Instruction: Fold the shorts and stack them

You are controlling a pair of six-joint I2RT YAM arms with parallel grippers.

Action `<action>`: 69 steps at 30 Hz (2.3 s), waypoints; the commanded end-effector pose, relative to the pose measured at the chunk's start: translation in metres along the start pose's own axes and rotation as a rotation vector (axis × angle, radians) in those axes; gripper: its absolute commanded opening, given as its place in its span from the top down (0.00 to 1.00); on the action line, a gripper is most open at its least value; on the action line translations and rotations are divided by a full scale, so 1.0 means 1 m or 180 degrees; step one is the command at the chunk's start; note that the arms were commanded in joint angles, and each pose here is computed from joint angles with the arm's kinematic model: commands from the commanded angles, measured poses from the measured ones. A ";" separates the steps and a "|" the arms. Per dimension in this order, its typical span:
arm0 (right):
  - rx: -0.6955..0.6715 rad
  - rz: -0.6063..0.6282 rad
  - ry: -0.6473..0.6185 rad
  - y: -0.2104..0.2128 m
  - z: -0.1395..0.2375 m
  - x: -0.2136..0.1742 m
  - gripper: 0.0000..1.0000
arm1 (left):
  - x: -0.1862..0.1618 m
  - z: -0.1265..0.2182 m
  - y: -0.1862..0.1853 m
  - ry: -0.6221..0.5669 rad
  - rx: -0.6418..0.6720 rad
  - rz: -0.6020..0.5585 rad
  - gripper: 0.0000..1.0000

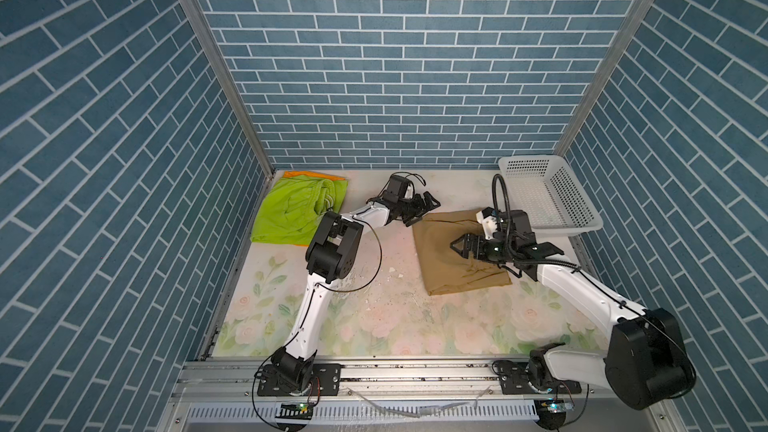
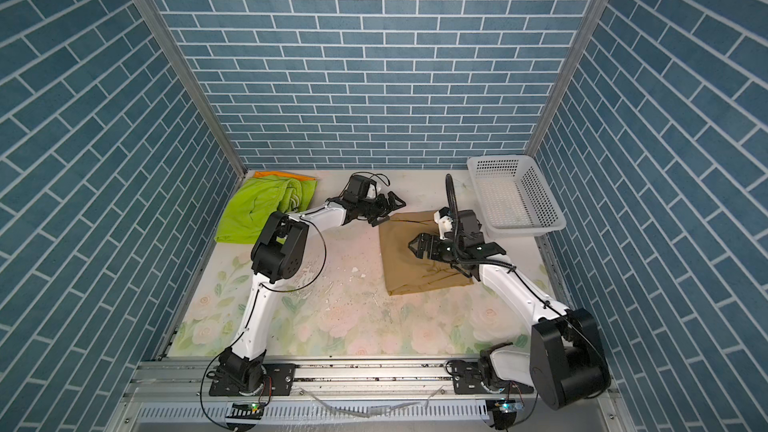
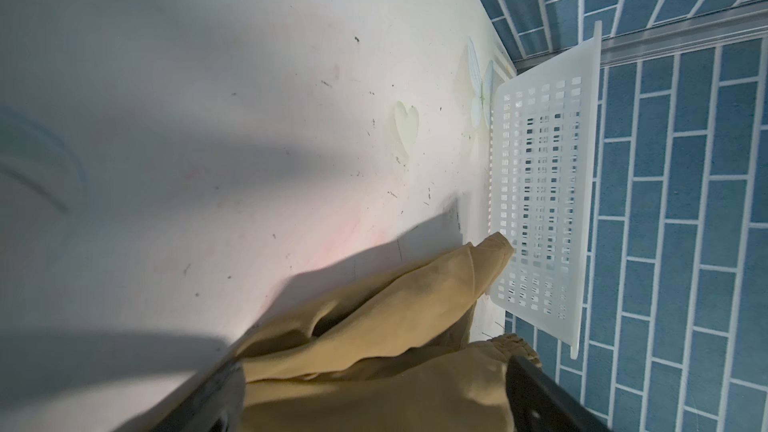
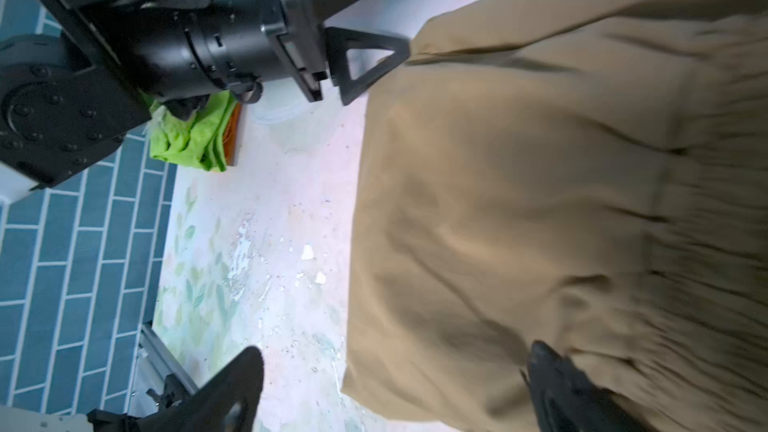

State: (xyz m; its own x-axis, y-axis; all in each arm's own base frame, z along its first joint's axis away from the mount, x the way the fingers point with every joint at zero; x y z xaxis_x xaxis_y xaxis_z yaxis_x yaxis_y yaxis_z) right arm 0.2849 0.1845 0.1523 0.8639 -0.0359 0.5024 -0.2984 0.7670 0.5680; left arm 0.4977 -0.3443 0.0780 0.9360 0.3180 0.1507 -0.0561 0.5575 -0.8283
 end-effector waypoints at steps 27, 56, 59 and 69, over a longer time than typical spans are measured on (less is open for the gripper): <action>-0.0775 -0.0510 -0.0197 -0.061 0.073 0.003 0.01 | 0.007 0.104 -0.021 -0.0284 0.0723 -0.0726 0.00; -0.0844 -0.1045 -0.0256 -0.107 0.079 0.008 0.01 | -0.155 0.039 0.054 0.0857 0.1231 -0.0526 0.53; -0.0823 -0.1056 -0.0280 -0.107 0.079 0.007 0.01 | -0.158 0.036 0.057 0.0912 0.1323 -0.0615 0.79; -0.0409 -0.1154 -0.0322 -0.094 0.064 0.009 0.01 | -0.108 0.095 0.018 0.0795 0.2272 -0.1779 1.00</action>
State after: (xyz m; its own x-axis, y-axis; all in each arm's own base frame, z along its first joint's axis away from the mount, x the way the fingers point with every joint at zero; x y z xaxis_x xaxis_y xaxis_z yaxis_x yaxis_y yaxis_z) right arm 0.2926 0.0592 0.1403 0.8603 -0.3646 0.3562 0.1068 0.8123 0.5734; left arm 0.3603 -0.3307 0.0824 0.9649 -0.1229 0.2323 0.2053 0.9044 -0.3741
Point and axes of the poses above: each gripper's point midway between its finger pads, its own z axis back along the fingers, its own y axis along the line the jaws close on, x = y × z, the point moved 3 cm from there along z, back along the fingers, and after that the axes turned 4 degrees about z, right-handed, at the moved point
